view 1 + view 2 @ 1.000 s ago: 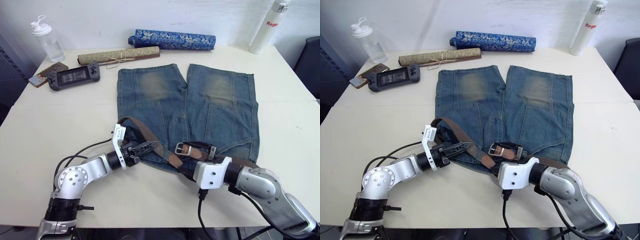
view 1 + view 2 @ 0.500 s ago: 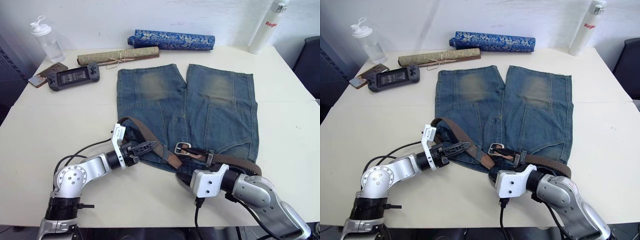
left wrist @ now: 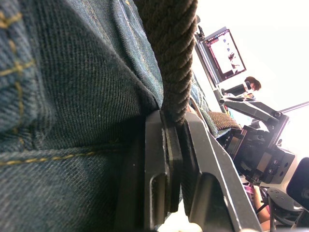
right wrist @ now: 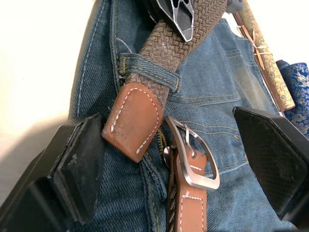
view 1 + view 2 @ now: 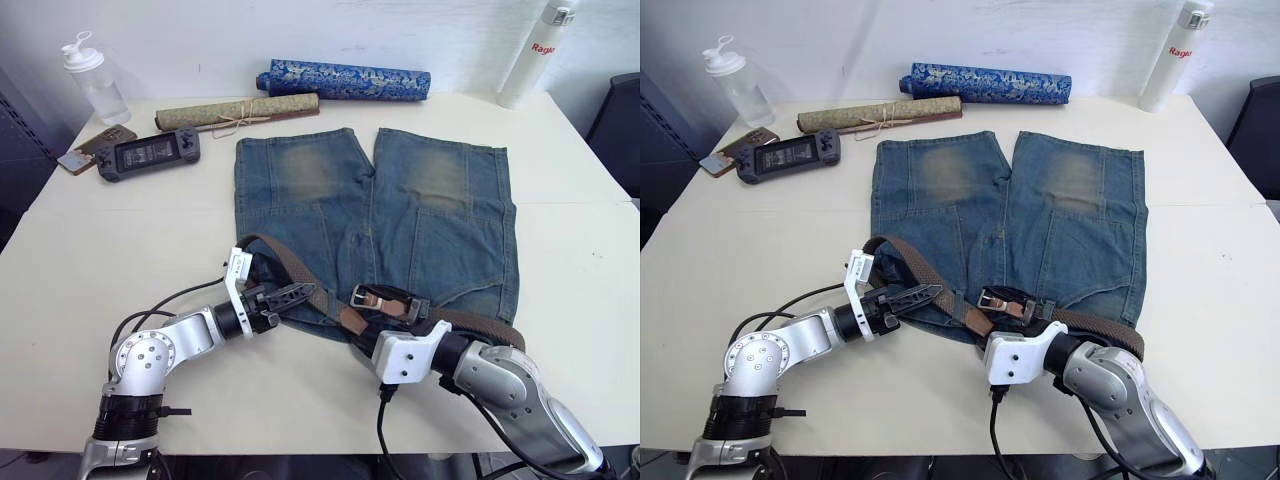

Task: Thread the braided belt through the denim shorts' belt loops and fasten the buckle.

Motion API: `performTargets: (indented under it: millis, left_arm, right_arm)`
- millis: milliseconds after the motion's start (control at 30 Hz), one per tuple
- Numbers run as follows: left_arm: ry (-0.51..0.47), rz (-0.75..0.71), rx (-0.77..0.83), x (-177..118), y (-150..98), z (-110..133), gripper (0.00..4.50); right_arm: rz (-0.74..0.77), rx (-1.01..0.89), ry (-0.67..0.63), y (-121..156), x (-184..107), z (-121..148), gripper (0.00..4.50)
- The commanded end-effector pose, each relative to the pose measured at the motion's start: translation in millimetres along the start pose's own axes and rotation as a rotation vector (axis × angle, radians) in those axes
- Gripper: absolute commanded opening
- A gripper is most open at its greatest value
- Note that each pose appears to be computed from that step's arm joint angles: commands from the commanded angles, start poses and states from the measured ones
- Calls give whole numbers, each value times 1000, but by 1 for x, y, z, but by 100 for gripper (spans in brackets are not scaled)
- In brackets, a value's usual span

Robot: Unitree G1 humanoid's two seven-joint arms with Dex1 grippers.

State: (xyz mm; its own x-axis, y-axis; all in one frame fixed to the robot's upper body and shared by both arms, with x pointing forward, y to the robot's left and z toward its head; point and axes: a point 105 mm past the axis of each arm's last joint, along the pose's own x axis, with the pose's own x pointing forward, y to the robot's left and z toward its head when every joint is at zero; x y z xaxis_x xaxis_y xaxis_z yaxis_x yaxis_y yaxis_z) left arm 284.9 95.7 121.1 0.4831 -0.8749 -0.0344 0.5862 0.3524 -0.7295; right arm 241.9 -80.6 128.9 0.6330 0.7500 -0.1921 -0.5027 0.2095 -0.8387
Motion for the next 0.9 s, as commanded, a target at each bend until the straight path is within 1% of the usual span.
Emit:
performTargets:
  millis: [33, 233, 333, 467, 567, 700, 733, 767, 800, 900]
  left_arm:
    - [13, -39, 30, 2, -10, 0, 0]
    - [14, -42, 26, 2, -10, 0, 0]
    - [17, -39, 26, 2, -10, -1, 0]
    - [15, -36, 26, 2, -9, -1, 0]
    - [15, -34, 26, 2, -9, 0, 0]
    - [15, -33, 25, 2, -9, -1, 0]
    - [15, -33, 24, 2, -9, -1, 0]
    - [16, -33, 24, 2, -9, -1, 0]
    - [17, -33, 24, 2, -9, -1, 0]
    - [17, -34, 23, 2, -9, -1, 0]
  right_arm:
    - [-66, -31, -24, -18, -5, 7, 443]
    - [-66, -48, -14, -21, -7, 5, 443]
    - [-73, -48, -35, -23, -8, 10, 443]
    - [-47, -33, -69, -18, -8, 16, 443]
    - [-41, -34, -75, -16, -9, 17, 361]
    - [-35, -45, -86, -15, -9, 19, 170]
    - [-33, -45, -86, -15, -9, 19, 113]
    - [-31, -42, -86, -14, -9, 18, 69]
    - [-28, -41, -84, -13, -9, 18, 10]
    - [-24, -43, -84, -12, -10, 17, 4]
